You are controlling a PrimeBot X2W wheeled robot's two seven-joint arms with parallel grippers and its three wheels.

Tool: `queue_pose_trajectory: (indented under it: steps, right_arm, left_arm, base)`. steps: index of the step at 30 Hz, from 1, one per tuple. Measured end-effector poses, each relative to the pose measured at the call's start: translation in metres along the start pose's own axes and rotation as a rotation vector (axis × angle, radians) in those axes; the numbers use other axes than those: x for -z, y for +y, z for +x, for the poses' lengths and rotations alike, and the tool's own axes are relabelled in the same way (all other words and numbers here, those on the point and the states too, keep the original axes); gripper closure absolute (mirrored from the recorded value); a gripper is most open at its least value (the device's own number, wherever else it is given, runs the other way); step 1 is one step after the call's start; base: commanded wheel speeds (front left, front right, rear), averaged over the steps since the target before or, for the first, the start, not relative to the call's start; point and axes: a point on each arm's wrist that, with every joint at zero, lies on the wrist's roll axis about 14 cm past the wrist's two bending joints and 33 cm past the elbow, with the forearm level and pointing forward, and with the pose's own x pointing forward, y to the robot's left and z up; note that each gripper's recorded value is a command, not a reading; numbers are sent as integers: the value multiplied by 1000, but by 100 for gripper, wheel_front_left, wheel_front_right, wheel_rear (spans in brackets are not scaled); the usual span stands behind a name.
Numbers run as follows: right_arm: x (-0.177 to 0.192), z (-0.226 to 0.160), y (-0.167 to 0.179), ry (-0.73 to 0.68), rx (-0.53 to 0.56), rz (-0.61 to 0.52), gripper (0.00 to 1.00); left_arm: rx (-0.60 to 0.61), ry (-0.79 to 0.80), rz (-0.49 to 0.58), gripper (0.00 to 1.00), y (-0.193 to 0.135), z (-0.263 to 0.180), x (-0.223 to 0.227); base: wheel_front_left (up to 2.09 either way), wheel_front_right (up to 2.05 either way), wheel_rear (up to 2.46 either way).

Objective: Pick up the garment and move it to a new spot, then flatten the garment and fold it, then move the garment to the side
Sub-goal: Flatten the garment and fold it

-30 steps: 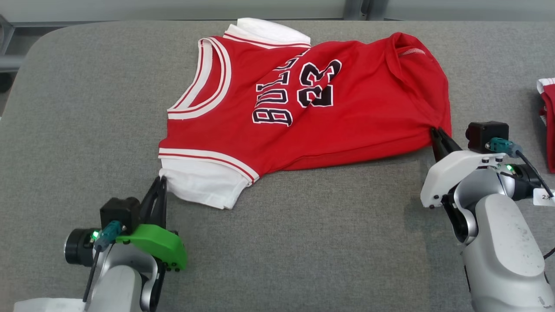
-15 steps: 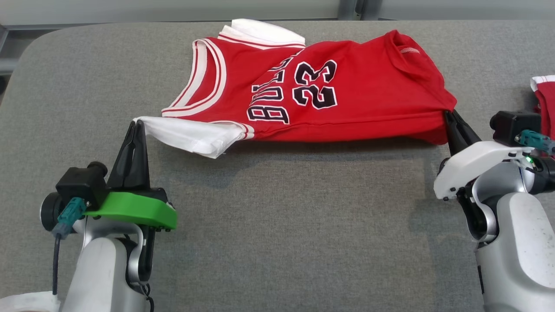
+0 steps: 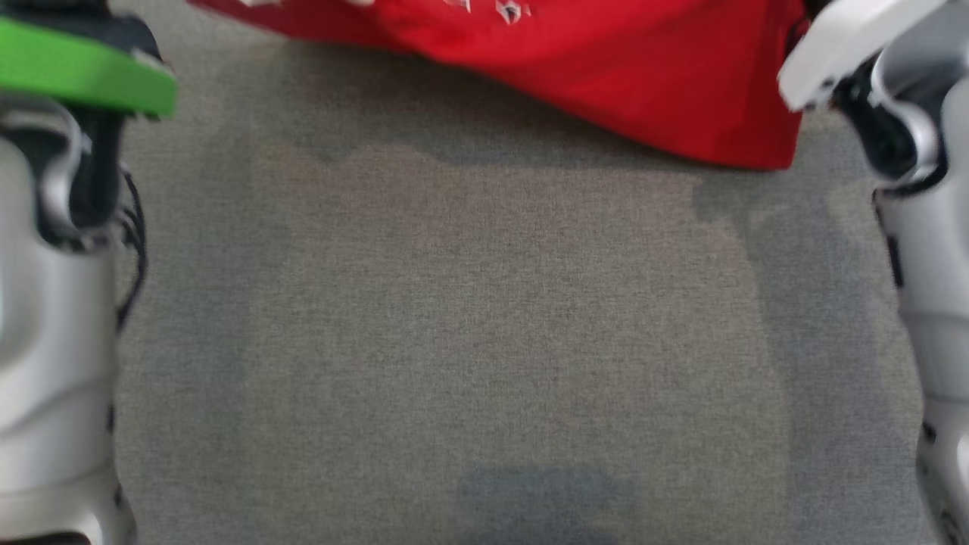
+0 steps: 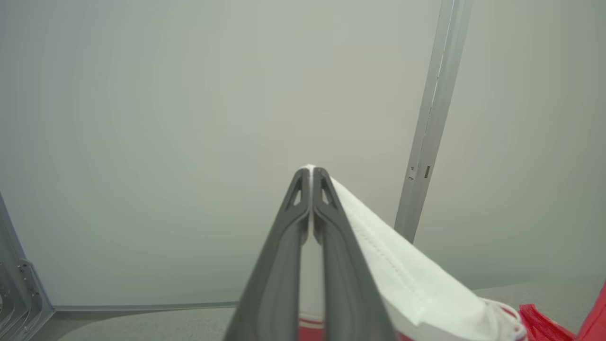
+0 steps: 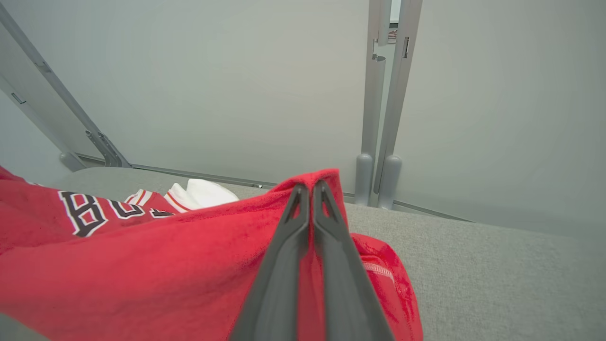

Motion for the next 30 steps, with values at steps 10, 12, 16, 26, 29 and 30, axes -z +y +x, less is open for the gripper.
queue_pose_trajectory:
  steps: [10, 12, 16, 26, 29, 30]
  right_arm:
    - [-49, 87, -37, -122, 21, -132, 100]
    - [-60, 99, -49, -186, 53, -152, 100]
    - [-63, 114, -80, -285, 134, -208, 100]
    - [-83, 89, -137, -537, 303, -370, 100]
    - [-119, 83, -118, -609, 297, -428, 100]
    - [-130, 80, -111, -636, 292, -448, 100]
  left_arm:
    - [97, -178, 68, 100, -3, 123, -43]
    - [100, -219, 95, 100, -2, 139, -47]
    - [83, -299, 101, 100, 7, 160, -37]
    - [67, -405, 36, 100, 2, 179, 3]
    - [69, -437, 30, 100, -6, 177, -6]
    - [68, -457, 31, 100, -7, 176, -14]
  base:
    - [0, 0, 0]
    - [0, 0, 0]
    - [0, 0, 0]
    - [0, 0, 0]
    - [0, 0, 0]
    - [0, 0, 0]
